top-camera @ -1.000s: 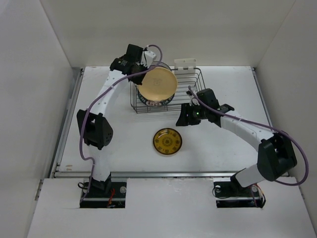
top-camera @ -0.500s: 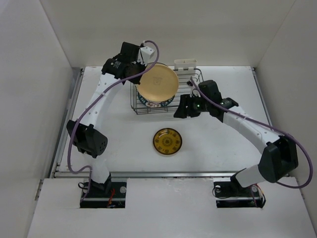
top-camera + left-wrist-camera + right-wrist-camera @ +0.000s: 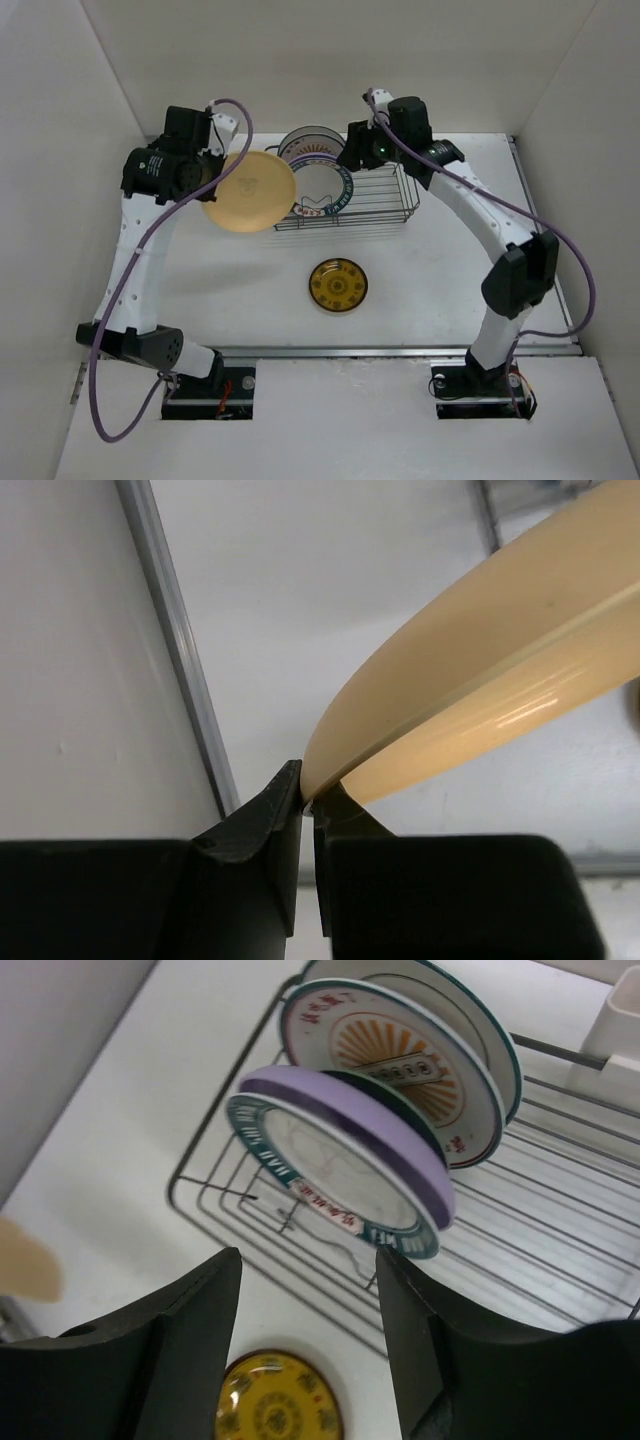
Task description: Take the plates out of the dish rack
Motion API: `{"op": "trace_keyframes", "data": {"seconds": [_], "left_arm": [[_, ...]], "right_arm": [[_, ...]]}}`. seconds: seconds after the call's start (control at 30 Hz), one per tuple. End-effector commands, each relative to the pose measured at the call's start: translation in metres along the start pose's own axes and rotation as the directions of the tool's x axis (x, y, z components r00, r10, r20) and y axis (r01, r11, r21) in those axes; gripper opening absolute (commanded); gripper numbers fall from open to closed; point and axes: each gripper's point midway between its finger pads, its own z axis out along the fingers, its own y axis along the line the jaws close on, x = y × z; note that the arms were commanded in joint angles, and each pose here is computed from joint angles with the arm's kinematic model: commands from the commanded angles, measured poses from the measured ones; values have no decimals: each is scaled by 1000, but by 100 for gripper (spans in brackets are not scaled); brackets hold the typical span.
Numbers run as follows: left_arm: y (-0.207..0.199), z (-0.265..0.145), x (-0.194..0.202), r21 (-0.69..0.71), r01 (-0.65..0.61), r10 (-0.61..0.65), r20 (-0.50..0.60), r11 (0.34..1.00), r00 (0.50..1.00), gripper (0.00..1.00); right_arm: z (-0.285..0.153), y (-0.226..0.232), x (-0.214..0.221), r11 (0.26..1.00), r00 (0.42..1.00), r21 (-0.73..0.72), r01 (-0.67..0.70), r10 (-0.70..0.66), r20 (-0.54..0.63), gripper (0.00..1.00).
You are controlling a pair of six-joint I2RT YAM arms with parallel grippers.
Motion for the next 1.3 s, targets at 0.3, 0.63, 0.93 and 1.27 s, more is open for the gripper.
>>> {"op": "trace_keyframes", "data": {"seconds": [0.3, 0.63, 0.93, 1.27], "left_arm": [[-29, 46, 181, 288, -33, 199, -573, 957, 795, 0], [-32, 118, 209, 330, 86, 195, -726, 940, 659, 0], [-21, 165, 209, 278, 101, 146, -741, 955, 655, 5], [-17, 166, 139, 286, 173, 42, -615, 943, 788, 72]], "right_arm": [[63, -40, -1, 983, 983, 50, 179, -177, -47, 44], [84, -47, 25, 981, 978, 38, 191, -187, -88, 37], [94, -53, 39, 981, 975, 36, 193, -187, -116, 41], [107, -59, 46, 976, 972, 59, 208, -199, -123, 17]]}}
